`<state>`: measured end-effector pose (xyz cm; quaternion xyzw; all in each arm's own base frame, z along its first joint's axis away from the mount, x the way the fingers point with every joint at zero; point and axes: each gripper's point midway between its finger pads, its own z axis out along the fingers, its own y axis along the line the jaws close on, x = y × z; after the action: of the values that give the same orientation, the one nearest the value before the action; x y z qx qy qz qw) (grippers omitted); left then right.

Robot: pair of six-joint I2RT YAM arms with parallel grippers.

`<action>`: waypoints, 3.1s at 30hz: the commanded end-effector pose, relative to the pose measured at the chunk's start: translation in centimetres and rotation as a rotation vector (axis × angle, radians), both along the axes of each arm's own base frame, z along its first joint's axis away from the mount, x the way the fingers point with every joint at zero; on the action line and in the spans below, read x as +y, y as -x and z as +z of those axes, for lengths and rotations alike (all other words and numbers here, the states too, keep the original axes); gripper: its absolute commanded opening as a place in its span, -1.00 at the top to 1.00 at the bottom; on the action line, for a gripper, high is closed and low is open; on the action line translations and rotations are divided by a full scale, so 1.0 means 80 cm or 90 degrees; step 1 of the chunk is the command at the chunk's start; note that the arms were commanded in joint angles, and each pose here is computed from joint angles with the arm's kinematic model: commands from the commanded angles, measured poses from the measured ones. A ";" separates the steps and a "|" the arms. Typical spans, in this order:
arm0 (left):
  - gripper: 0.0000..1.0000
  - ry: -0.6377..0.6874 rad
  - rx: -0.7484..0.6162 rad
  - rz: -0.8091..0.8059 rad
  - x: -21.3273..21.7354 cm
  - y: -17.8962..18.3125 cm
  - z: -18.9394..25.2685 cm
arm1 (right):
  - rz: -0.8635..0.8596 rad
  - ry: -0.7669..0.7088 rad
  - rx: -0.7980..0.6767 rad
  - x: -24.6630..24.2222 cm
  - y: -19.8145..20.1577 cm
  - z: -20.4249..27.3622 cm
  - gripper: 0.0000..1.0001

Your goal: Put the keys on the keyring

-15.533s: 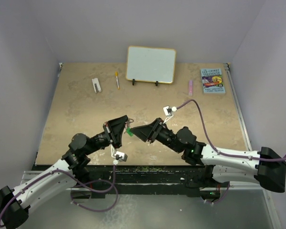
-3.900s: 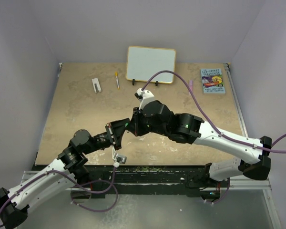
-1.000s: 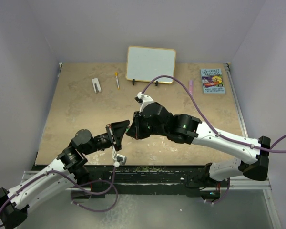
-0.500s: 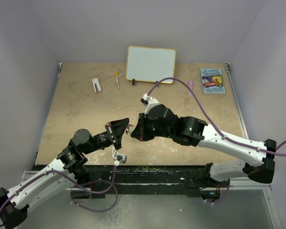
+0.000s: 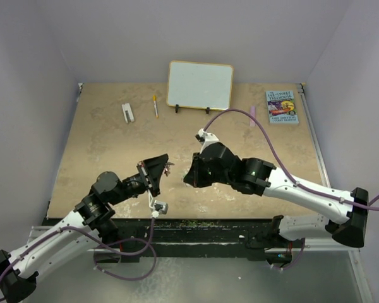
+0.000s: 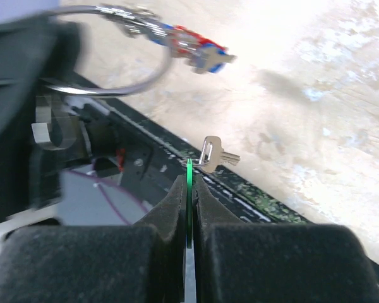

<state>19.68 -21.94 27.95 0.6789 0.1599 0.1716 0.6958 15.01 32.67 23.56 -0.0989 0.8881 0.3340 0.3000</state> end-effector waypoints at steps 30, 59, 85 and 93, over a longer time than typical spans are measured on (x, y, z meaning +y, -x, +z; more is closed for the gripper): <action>0.91 0.048 0.068 0.060 0.018 -0.013 -0.002 | -0.330 0.178 0.199 -0.165 -0.046 -0.233 0.29; 0.91 0.059 0.083 0.048 0.014 -0.010 -0.006 | -0.238 0.238 0.201 -0.144 -0.048 -0.231 0.52; 0.91 0.062 0.084 0.045 0.015 -0.008 -0.002 | -0.342 0.126 0.308 -0.134 -0.021 -0.256 0.32; 0.91 0.061 0.085 0.044 0.014 -0.008 -0.003 | -0.378 0.120 0.301 -0.140 -0.026 -0.259 0.31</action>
<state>20.67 -20.63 25.61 0.6716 0.2521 0.1428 0.6819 16.43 21.28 2.31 0.1912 0.9582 0.1556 0.1454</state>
